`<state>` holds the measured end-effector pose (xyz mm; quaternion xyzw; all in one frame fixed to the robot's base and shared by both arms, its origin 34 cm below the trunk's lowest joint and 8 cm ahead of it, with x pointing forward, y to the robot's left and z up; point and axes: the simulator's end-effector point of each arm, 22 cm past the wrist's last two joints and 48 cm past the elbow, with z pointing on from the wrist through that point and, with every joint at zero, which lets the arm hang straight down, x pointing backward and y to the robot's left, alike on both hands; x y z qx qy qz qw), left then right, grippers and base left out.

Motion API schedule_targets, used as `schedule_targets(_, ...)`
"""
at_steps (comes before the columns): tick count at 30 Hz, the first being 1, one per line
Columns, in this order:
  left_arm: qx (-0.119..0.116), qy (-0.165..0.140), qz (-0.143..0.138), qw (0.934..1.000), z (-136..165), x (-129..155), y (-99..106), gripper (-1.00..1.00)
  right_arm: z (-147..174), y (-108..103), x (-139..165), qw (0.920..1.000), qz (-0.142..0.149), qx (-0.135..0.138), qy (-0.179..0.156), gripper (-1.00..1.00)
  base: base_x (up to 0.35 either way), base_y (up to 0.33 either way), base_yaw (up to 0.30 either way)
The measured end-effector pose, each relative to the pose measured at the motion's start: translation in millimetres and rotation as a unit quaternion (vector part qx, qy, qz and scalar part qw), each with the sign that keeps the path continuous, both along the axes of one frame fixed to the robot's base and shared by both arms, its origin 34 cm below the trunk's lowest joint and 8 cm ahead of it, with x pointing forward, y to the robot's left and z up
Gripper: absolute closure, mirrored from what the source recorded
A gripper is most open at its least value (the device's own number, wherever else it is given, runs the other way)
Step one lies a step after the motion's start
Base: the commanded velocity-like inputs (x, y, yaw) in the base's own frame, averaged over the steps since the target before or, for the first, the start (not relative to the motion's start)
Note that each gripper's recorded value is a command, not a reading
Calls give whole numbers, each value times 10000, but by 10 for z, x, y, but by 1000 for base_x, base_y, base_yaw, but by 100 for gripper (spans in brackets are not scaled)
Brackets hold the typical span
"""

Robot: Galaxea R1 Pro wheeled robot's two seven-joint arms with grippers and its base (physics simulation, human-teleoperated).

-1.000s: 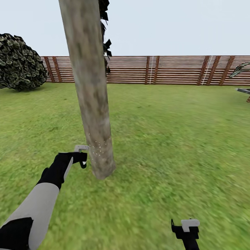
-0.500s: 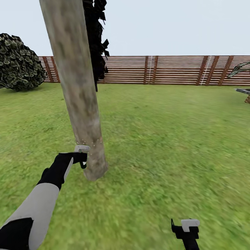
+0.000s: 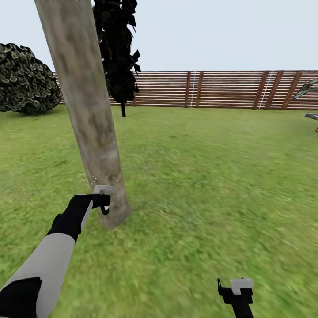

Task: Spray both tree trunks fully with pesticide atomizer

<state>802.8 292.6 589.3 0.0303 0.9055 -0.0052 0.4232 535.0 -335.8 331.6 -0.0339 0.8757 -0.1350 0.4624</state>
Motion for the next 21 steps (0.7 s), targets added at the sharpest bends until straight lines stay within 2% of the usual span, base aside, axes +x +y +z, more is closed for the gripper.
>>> schedule_targets(17, 41, 14, 34, 10000, -28, -17, 46, 100, -1, 8, -1, 10000, 5, 3, 1, -100, 0, -276, 273)
schedule_targets(21, 77, 54, 80, 9999, -71, -34, 72, 100, -1, 6, -1, 10000, 4, 3, 1, -100, 0, -276, 52)
